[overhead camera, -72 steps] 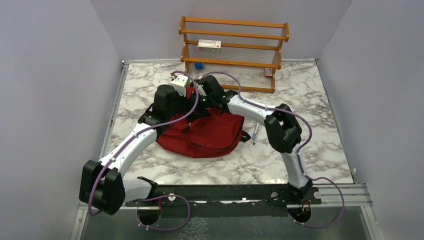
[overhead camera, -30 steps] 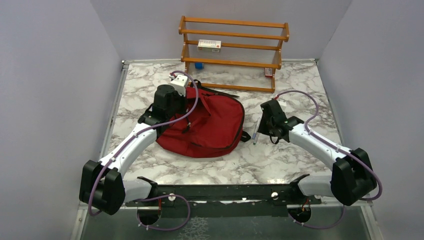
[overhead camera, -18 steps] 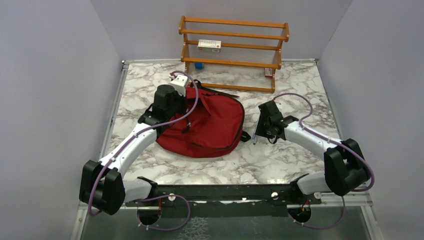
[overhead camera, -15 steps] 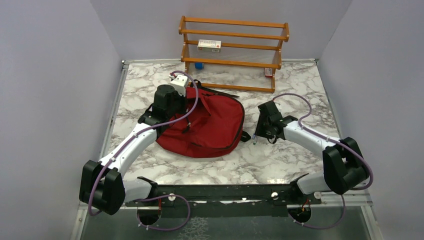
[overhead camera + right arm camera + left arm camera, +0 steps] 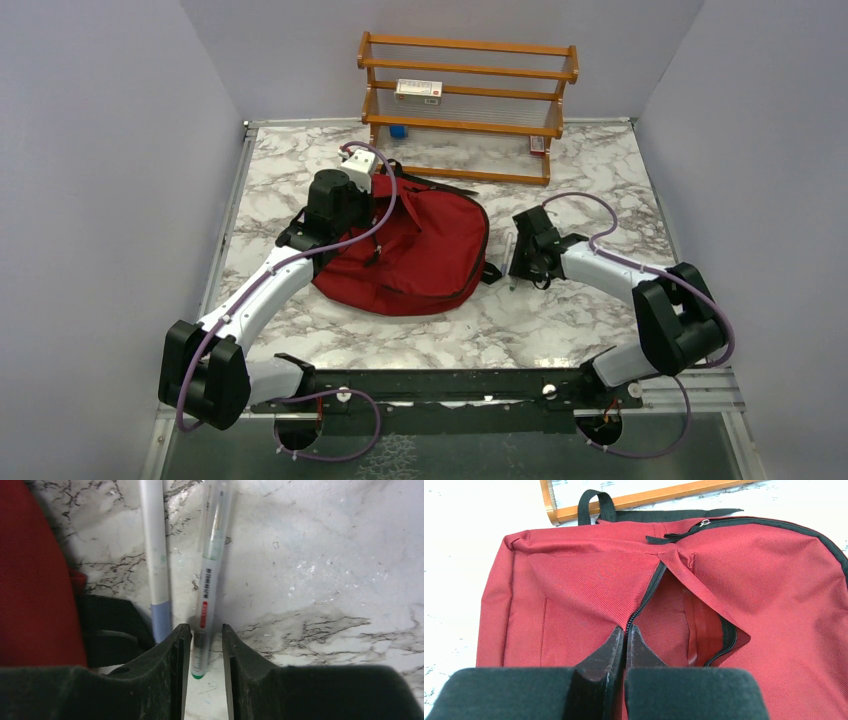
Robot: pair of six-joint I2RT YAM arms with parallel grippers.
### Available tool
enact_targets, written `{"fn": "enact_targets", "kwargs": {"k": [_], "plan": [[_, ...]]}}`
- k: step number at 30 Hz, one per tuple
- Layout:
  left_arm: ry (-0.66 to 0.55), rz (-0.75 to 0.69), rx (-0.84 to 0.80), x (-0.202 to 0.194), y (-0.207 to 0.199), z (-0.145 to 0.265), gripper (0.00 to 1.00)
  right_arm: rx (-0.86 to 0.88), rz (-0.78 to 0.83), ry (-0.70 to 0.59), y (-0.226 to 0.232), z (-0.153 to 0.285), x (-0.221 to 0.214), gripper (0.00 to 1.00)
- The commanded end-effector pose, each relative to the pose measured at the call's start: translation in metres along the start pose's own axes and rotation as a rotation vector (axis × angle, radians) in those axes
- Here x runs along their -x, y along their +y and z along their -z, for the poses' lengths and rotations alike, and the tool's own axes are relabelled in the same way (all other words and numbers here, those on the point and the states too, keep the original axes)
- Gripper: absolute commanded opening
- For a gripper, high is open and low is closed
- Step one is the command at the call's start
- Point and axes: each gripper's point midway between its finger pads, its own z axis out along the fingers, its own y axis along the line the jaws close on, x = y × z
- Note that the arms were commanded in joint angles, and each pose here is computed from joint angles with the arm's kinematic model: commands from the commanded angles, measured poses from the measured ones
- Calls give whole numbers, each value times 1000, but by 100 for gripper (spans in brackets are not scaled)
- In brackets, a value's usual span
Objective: Pack the student bag
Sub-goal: Pick up the stationery from the center of the board.
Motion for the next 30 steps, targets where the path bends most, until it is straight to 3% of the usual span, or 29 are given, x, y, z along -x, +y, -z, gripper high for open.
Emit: {"fn": "enact_targets", "kwargs": {"k": [1,4,11,16,19,21,26,30], "plan": [[-73,-3,27,22,6,6,0,5,3,18,-2,-7,-6,33],[-73,-3,27,22,6,6,0,-1,10,27,-4,-10,-10,31],[-74,-4,28,23,6,6,0,-6,17,10,-5,-4,-4,9],[-71,-5,29,22,7,6,0,60,-1,-213,4,43,46,1],[-69,-5,23,21,6,5,0,220,35,-356,30,84,78,0],[-67,-5,20,21,5,5,0,351,55,-375,56,112,91,0],[-64,-3,12,21,4,3,0,825,133,-226,144,160,80,1],[-61,-3,10,19,3,3,0,929,130,-62,186,160,63,1]]}}
